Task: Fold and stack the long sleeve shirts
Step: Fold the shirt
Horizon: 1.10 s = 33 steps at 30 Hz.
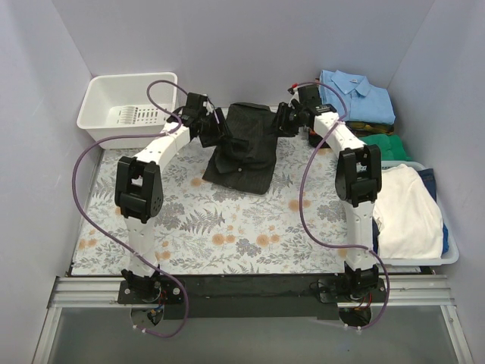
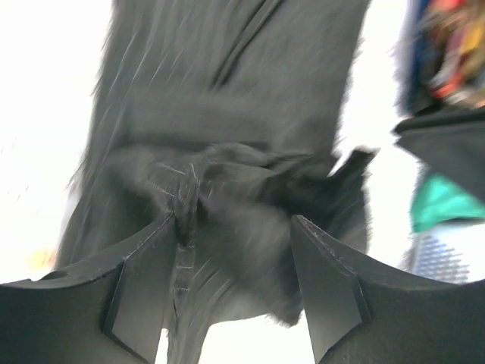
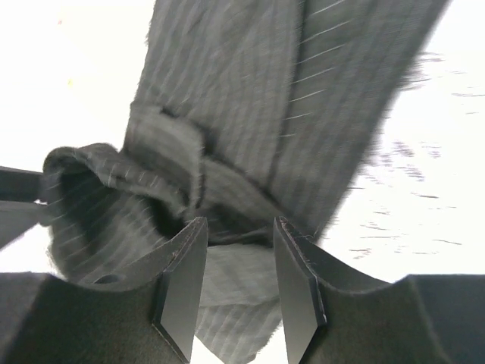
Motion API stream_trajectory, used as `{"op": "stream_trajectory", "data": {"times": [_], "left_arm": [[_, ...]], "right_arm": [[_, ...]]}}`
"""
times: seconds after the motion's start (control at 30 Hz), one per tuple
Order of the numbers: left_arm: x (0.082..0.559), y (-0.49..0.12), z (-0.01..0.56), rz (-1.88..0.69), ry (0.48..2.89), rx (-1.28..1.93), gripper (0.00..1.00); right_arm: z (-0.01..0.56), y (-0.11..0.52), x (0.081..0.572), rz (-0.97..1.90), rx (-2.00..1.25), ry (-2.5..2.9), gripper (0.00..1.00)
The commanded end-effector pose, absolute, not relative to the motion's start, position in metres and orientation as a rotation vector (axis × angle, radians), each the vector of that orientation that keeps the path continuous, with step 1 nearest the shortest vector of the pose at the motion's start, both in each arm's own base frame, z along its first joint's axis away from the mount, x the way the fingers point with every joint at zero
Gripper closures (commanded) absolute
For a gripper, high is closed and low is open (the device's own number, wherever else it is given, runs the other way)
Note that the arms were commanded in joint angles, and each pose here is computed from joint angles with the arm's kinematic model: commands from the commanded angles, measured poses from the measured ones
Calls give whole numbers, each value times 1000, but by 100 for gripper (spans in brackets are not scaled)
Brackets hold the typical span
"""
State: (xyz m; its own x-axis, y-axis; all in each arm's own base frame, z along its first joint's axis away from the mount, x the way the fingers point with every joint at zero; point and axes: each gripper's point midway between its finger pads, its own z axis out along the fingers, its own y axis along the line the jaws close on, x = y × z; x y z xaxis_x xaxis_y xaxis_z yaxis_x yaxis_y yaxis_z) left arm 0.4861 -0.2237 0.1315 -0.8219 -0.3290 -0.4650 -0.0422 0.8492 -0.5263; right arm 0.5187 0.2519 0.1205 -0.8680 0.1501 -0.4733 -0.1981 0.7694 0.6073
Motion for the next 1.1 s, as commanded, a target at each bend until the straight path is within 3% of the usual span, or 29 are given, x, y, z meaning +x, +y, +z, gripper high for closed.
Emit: {"op": "stream_trajectory", "data": {"times": [0.0, 0.27, 0.4, 0.67, 0.9, 1.07], "left_arm": [[522, -242, 186, -810, 2324, -219, 40], [552, -269, 165, -957, 2313, -279, 40], [570, -270, 158, -950, 2271, -289, 40], [601, -249, 247, -917, 1988, -242, 38], [581, -215, 293, -872, 1911, -237, 37], [541, -206, 301, -851, 1947, -182, 37]], "right_arm": [[151, 239, 533, 865, -8, 2374, 52], [157, 228, 507, 818, -30, 2384, 53], [175, 226, 470, 811, -100, 2375, 53], [157, 271, 404, 825, -397, 2460, 53], [133, 320, 393, 941, -499, 2512, 53], [127, 324, 426, 891, -425, 2505, 53]]}}
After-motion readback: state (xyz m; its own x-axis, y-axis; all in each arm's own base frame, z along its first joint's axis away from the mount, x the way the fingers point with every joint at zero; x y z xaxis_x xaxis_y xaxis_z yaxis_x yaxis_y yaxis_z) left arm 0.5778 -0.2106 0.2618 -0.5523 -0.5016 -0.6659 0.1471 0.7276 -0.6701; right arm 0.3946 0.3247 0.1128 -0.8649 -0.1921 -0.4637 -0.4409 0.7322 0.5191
